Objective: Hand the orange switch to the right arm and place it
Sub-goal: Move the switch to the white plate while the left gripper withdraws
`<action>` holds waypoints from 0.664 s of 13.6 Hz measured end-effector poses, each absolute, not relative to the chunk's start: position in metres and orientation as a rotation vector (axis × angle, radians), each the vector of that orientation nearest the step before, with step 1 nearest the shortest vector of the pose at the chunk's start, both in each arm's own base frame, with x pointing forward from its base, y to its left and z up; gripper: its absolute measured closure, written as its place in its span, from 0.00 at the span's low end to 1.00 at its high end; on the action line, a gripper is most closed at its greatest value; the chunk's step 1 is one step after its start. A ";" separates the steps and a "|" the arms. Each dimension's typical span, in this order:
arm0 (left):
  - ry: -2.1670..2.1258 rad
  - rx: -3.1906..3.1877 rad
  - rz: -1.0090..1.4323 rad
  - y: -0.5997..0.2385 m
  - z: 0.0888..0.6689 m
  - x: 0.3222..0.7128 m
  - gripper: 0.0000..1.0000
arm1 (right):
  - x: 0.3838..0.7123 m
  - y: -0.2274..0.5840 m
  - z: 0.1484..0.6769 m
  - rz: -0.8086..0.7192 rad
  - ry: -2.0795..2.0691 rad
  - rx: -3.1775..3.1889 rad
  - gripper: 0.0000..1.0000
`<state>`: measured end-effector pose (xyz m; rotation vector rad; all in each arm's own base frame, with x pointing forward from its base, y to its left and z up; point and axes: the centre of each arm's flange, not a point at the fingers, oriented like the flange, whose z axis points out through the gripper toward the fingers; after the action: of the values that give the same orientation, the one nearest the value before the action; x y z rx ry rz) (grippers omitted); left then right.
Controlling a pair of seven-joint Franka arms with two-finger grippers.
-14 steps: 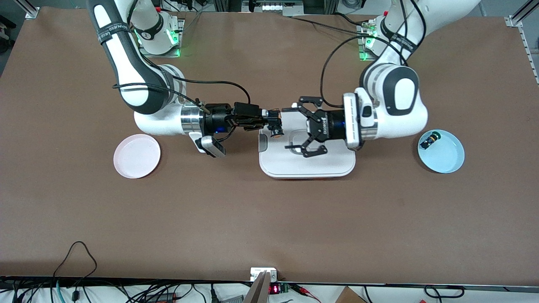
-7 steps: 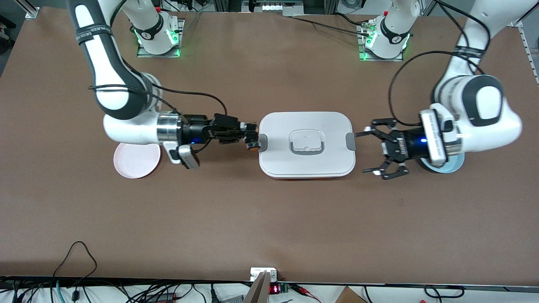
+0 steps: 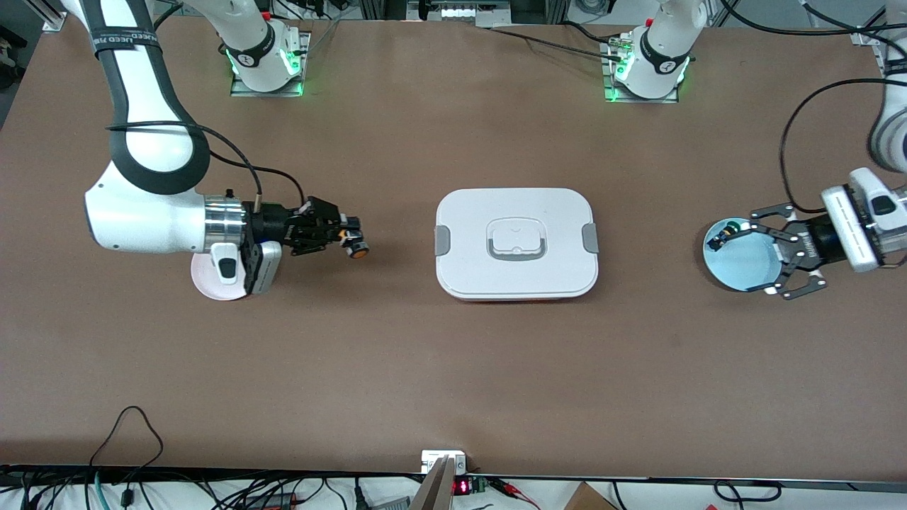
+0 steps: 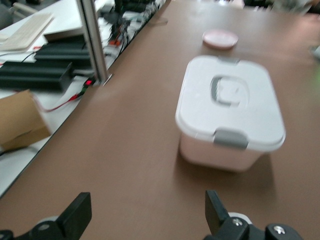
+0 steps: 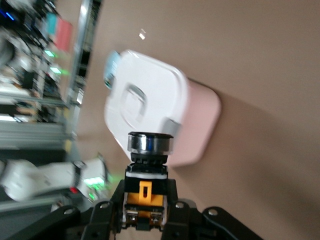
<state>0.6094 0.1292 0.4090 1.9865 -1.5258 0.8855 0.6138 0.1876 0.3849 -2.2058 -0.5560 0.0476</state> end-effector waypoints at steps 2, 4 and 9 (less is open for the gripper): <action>-1.610 2.048 0.910 0.143 0.404 0.611 0.00 | 0.613 0.151 0.373 0.095 -0.753 -2.310 0.66; -1.655 2.120 0.873 0.155 0.392 0.607 0.00 | 0.613 0.112 0.362 0.143 -0.982 -2.395 0.66; -1.409 2.471 0.633 0.190 0.401 0.602 0.00 | 0.616 0.049 0.334 0.279 -1.654 -2.436 0.66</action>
<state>0.6020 0.1903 0.4011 2.4709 -1.4090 0.6331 0.6163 0.0492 0.3339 -2.4361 -1.6535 0.2792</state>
